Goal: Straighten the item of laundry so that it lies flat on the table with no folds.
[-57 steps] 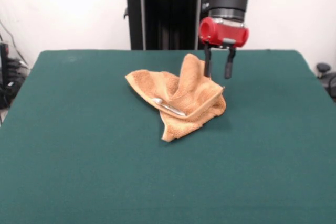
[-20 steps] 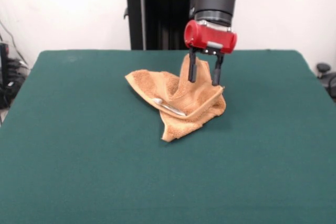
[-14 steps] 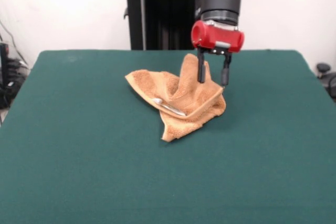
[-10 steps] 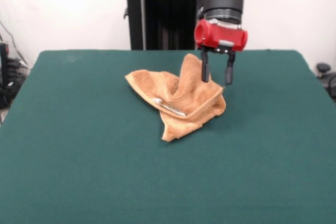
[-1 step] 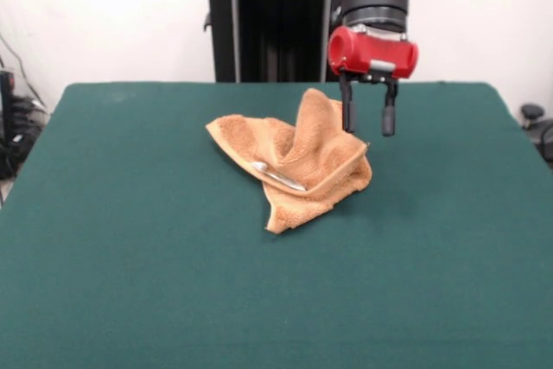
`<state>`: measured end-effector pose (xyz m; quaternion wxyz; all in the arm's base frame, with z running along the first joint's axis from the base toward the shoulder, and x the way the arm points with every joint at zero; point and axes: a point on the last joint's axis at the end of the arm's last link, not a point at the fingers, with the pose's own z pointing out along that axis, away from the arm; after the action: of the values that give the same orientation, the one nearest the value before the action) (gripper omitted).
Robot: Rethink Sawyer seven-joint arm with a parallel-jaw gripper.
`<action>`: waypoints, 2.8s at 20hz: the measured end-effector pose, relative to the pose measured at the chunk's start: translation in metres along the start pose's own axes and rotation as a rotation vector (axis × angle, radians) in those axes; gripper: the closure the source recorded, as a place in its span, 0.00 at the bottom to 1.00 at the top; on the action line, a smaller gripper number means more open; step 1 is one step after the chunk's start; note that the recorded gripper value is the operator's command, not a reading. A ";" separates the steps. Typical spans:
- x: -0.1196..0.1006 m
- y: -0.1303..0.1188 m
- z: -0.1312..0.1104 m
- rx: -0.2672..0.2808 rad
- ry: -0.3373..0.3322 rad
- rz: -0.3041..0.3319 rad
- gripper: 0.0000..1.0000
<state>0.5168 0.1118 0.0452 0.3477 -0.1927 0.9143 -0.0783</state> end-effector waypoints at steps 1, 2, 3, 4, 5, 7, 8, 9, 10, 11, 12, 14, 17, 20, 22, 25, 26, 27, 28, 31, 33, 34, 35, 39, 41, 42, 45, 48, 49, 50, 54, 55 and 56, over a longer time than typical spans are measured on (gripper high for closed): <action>0.000 -0.001 0.000 0.001 -0.001 0.001 0.00; -0.001 -0.001 0.000 0.002 -0.002 0.001 0.00; -0.002 -0.001 0.000 0.002 -0.003 0.001 0.00; -0.003 -0.002 -0.001 0.003 -0.006 0.001 0.00; -0.004 -0.002 -0.001 0.004 -0.007 0.001 0.00; -0.004 -0.002 -0.001 0.003 -0.008 0.000 0.00; -0.004 -0.001 -0.001 0.002 -0.008 -0.001 0.00; -0.004 0.001 -0.002 0.000 -0.009 -0.004 0.00; -0.005 0.002 -0.002 -0.001 -0.009 -0.005 0.00; -0.005 0.003 -0.002 -0.002 -0.010 -0.006 0.00; -0.005 0.005 -0.002 -0.004 -0.010 -0.008 0.00; -0.006 0.008 -0.003 -0.006 -0.010 -0.013 0.00; -0.006 0.011 -0.003 -0.009 -0.011 -0.017 0.00; -0.006 0.017 -0.005 -0.014 -0.001 -0.026 0.00; -0.005 0.021 -0.005 -0.018 0.009 -0.032 0.00; -0.003 0.027 -0.007 -0.023 0.030 -0.041 0.00; -0.003 0.029 -0.007 -0.024 0.037 -0.043 0.00; -0.003 0.031 -0.008 -0.025 0.043 -0.045 0.00; -0.002 0.033 -0.008 -0.025 0.050 -0.047 0.00; 0.000 0.038 -0.009 -0.022 0.069 -0.053 0.00; 0.006 0.041 -0.010 -0.018 0.090 -0.062 0.00; 0.009 0.042 -0.010 -0.017 0.099 -0.067 0.00; 0.011 0.042 -0.011 -0.016 0.104 -0.070 0.00; 0.024 0.045 -0.012 -0.009 0.133 -0.096 0.00; 0.027 0.045 -0.012 -0.009 0.140 -0.100 0.00; 0.032 0.044 -0.011 -0.008 0.148 -0.102 0.00; 0.037 0.041 -0.010 -0.003 0.159 -0.100 0.00; 0.039 0.038 -0.008 0.001 0.155 -0.094 0.00; 0.039 0.037 -0.008 0.003 0.152 -0.093 0.00; 0.040 0.036 -0.007 0.004 0.148 -0.091 0.00; 0.041 0.030 -0.005 0.013 0.136 -0.081 0.00; 0.041 0.029 -0.004 0.014 0.134 -0.080 0.00; 0.041 0.027 -0.004 0.017 0.131 -0.077 0.00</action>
<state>0.4779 0.1202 0.0158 0.2853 -0.2194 0.9263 -0.1117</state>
